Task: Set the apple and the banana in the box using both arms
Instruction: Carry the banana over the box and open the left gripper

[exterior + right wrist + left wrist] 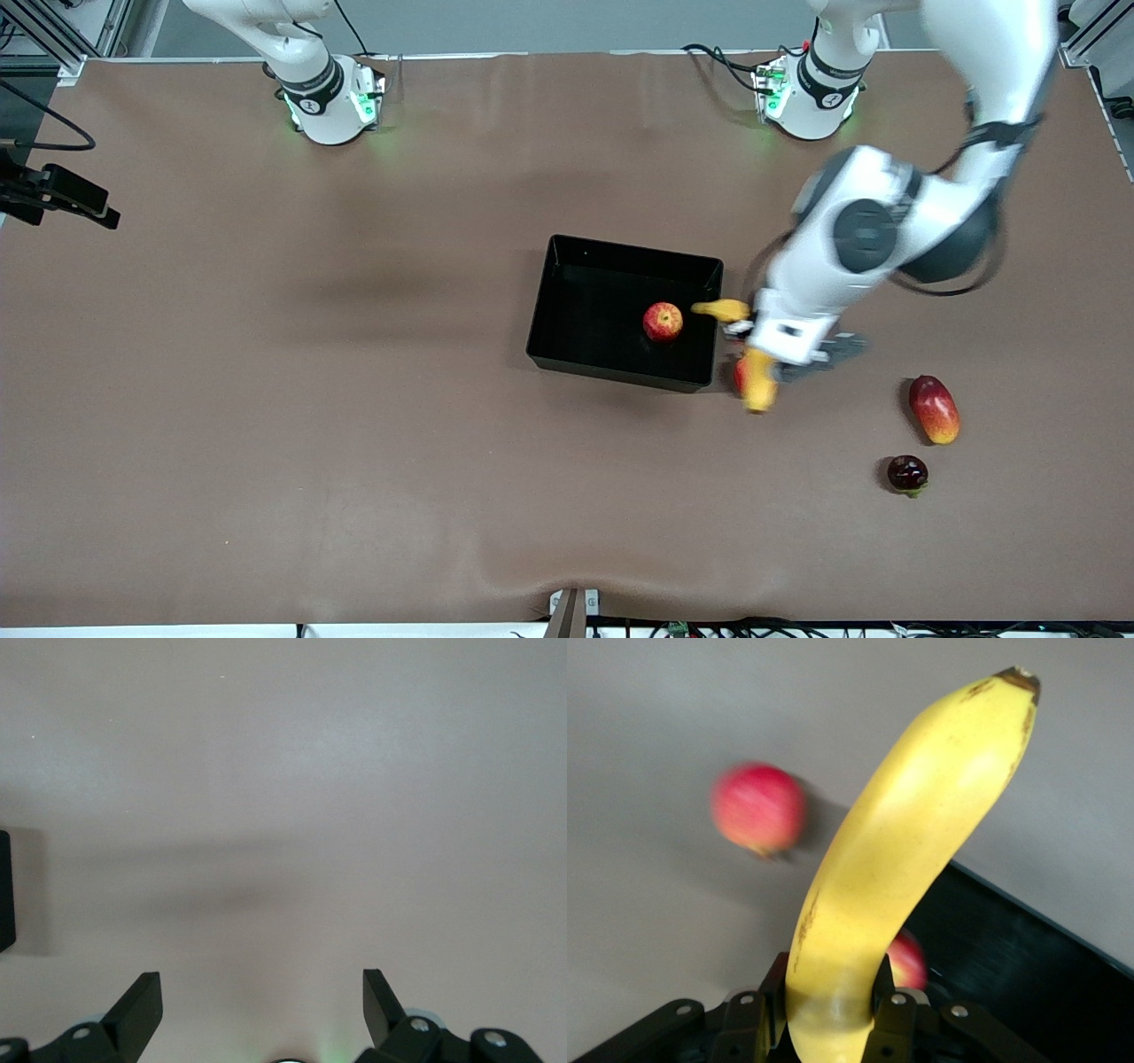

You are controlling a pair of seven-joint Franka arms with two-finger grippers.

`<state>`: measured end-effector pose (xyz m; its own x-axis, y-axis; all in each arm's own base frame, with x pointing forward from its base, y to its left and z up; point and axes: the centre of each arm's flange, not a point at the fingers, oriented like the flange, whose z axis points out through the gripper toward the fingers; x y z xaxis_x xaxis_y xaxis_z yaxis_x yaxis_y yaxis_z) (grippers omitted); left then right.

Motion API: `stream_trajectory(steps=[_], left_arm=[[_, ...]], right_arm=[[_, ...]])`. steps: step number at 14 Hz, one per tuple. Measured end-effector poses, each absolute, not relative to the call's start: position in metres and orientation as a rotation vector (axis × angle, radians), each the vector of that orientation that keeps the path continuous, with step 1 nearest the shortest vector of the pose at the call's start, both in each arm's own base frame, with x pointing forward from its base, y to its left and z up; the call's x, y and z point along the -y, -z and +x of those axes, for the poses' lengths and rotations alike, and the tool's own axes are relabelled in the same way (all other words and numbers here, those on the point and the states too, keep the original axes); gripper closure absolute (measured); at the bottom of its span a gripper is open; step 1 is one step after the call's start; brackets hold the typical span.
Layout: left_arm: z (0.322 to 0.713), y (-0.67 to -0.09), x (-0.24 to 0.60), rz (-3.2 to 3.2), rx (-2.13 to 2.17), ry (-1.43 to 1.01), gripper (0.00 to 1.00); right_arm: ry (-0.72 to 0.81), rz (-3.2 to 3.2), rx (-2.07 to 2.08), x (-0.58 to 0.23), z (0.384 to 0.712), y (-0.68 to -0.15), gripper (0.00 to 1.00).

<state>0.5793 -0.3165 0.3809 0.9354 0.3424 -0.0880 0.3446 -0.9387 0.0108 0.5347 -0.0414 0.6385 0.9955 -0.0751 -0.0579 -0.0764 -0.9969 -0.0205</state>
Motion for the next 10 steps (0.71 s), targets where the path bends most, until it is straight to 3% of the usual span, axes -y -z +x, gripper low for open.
stream_trajectory(steps=[4,10], left_arm=[[0.564,-0.335,0.393,3.039,-0.461,0.211,0.60],[0.521,-0.301,0.441,3.104,-0.596,0.220,0.60]], right_arm=[[-0.077,-3.117,-0.105,0.037,0.535,-0.642,0.00],[-0.085,-3.117,-0.106,0.037,0.534,-0.642,0.00]])
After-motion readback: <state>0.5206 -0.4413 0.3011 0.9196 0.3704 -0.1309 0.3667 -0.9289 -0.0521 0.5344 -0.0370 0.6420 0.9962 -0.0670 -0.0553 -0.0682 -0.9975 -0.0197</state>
